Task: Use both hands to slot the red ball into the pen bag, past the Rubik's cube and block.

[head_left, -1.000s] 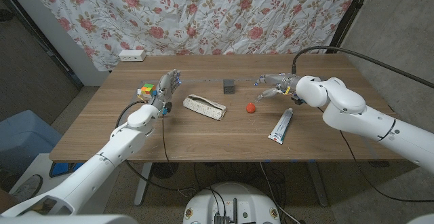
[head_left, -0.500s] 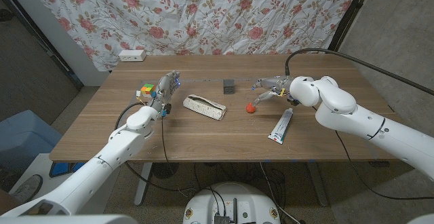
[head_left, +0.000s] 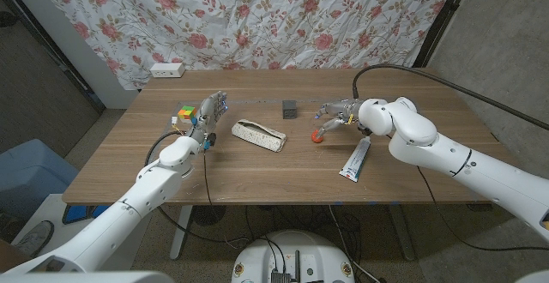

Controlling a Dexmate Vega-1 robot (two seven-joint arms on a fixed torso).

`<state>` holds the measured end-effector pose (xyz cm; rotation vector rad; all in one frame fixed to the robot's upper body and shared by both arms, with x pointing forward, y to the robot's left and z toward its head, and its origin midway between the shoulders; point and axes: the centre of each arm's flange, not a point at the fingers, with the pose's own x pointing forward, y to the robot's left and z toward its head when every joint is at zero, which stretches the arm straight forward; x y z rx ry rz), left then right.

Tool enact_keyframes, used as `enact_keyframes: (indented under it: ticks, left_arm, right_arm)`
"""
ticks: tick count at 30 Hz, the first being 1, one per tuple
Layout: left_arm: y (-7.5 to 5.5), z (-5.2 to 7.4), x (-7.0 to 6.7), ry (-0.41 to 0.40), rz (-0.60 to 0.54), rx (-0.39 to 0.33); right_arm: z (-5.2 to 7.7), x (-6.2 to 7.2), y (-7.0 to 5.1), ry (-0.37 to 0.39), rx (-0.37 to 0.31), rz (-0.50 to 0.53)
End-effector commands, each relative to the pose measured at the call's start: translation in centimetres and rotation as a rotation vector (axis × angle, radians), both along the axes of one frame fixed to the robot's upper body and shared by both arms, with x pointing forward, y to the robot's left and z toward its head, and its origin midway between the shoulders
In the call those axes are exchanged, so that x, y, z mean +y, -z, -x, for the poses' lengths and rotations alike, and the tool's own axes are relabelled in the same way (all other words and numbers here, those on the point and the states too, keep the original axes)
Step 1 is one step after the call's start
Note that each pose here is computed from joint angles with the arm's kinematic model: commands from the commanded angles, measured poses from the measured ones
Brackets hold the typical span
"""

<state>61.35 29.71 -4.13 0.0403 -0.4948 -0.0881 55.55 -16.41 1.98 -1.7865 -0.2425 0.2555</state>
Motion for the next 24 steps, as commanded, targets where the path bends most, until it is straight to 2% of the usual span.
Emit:
enact_keyframes:
  ticks: [1,13,24]
  left_arm:
    - [0.1,0.0,0.0,0.005,0.0,0.004]
    - [0.0,-0.1,0.1,0.005,-0.003,0.006]
    - [0.3,-0.3,0.1,0.006,0.003,0.012]
  right_arm:
    - [-0.9,0.8,0.8,0.014,0.018,0.028]
    - [-1.8,1.1,1.7,0.029,0.024,0.043]
    - [-2.6,1.3,2.1,0.051,0.019,0.044]
